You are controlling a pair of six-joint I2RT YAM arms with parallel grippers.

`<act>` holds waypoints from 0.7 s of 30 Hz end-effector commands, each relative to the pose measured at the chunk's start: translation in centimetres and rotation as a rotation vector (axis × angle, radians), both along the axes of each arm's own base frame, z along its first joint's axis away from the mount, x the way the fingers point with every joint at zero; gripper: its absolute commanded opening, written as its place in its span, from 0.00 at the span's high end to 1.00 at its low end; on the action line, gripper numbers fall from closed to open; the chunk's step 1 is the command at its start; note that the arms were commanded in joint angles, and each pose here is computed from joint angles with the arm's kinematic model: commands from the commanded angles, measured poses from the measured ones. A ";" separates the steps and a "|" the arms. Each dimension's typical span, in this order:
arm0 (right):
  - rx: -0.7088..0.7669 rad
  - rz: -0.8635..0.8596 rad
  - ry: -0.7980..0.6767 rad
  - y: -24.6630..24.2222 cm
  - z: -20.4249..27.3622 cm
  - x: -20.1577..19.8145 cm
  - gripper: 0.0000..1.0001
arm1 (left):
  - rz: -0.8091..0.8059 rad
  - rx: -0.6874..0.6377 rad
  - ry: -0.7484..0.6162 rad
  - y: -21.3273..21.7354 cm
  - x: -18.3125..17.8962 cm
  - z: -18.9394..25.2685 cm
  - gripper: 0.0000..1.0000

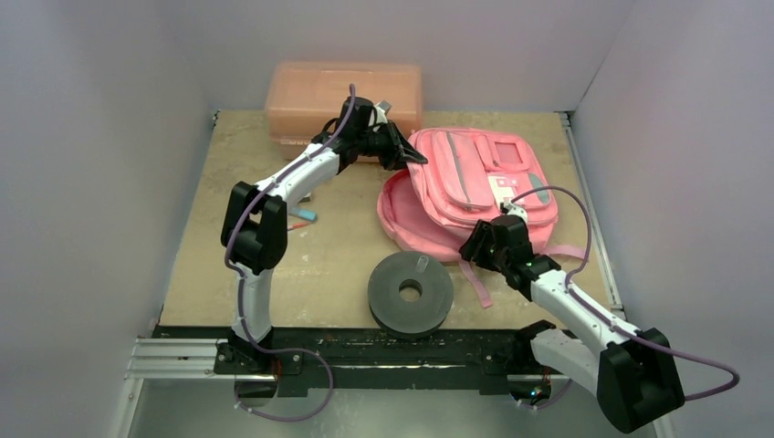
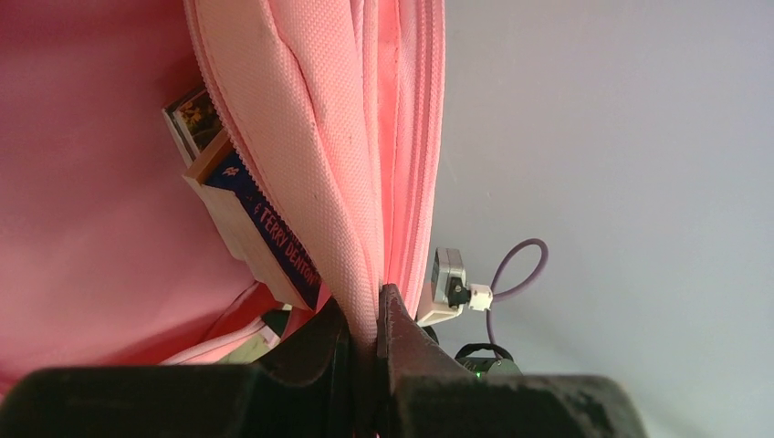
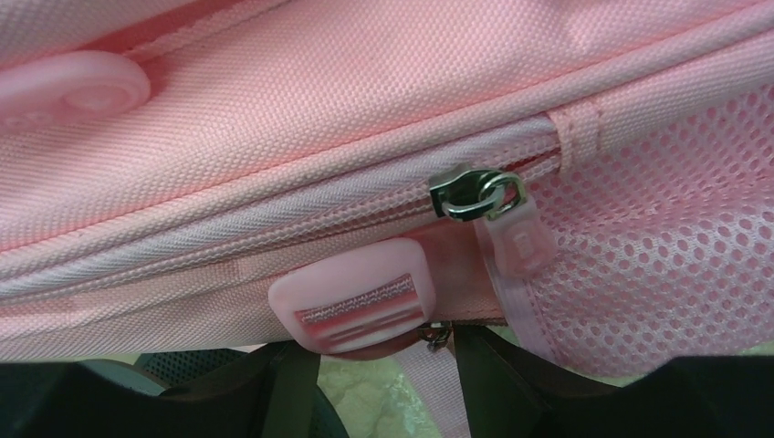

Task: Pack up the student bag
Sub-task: Zip the student bag at the center of the board.

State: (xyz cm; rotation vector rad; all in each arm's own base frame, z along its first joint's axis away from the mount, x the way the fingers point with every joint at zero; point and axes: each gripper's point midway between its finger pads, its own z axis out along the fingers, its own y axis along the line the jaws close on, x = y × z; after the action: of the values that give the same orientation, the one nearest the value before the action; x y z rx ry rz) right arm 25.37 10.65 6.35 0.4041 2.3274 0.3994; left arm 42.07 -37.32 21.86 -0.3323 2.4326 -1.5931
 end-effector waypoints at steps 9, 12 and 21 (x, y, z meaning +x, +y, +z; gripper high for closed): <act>0.038 0.066 -0.104 1.0 3.9 0.8 0.98 | -0.002 -0.029 -0.162 1.0 1.6 4.1 1.00; 0.063 0.100 -0.085 1.8 4.4 0.4 1.00 | -0.024 -0.002 -0.192 1.3 1.2 3.9 0.87; 0.250 0.243 -0.010 6.0 5.7 -0.6 1.00 | -0.126 0.163 -0.425 4.7 -2.9 4.4 0.42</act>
State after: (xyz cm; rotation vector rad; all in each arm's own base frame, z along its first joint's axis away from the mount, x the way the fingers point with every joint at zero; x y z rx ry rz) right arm 24.05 13.01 7.78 0.3217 2.3899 0.5695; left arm 41.84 -34.95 20.90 -0.0746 2.4201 -1.4202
